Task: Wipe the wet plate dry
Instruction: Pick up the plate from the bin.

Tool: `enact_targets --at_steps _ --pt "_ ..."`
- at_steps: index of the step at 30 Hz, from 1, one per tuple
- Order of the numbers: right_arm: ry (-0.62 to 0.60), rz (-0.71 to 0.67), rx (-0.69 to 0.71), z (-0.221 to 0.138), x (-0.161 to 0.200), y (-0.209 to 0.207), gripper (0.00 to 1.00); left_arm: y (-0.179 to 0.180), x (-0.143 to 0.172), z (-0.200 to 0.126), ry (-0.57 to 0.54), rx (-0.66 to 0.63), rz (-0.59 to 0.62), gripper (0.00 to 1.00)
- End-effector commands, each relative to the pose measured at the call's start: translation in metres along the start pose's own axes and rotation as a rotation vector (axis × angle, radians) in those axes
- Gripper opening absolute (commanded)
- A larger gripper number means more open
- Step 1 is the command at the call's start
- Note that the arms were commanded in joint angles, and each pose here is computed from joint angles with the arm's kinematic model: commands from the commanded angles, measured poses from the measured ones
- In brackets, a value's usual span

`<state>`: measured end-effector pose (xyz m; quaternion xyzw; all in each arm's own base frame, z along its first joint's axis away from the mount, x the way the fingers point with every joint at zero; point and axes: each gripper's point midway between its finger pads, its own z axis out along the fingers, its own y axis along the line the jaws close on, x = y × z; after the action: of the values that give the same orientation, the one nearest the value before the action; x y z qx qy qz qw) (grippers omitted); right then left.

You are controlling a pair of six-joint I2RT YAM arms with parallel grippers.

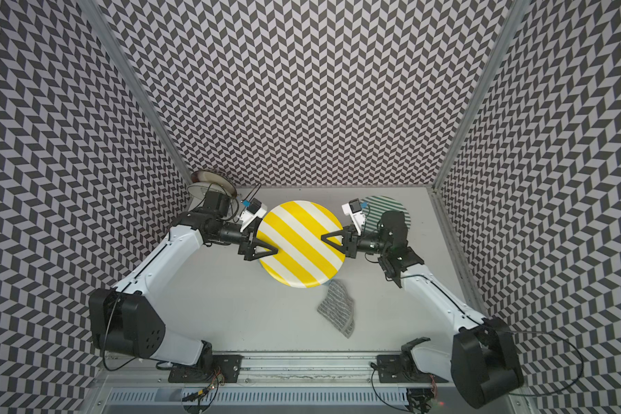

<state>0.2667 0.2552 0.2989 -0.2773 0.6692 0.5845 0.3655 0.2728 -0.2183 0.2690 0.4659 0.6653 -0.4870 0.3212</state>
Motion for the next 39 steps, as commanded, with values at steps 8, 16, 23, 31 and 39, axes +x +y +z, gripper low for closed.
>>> enact_targets --at_steps 8,16,23,31,39 --pt "-0.034 -0.119 -0.066 0.006 -0.015 0.016 0.00 -0.020 -0.016 -0.004 -0.059 0.068 0.036 0.80" --pt "-0.043 -0.121 -0.044 0.008 -0.017 0.011 0.00 -0.022 -0.021 -0.006 -0.068 0.063 0.038 0.36" --pt "-0.045 -0.097 0.008 0.010 -0.016 -0.003 0.02 -0.019 -0.026 -0.008 -0.066 0.021 0.043 0.00" --pt "-0.081 0.024 0.343 -0.002 -0.011 -0.064 0.54 -0.005 -0.038 -0.016 -0.089 -0.088 0.047 0.00" --pt "-0.018 0.200 0.830 -0.050 0.060 -0.110 0.63 0.020 -0.057 -0.045 -0.203 -0.168 -0.026 0.00"
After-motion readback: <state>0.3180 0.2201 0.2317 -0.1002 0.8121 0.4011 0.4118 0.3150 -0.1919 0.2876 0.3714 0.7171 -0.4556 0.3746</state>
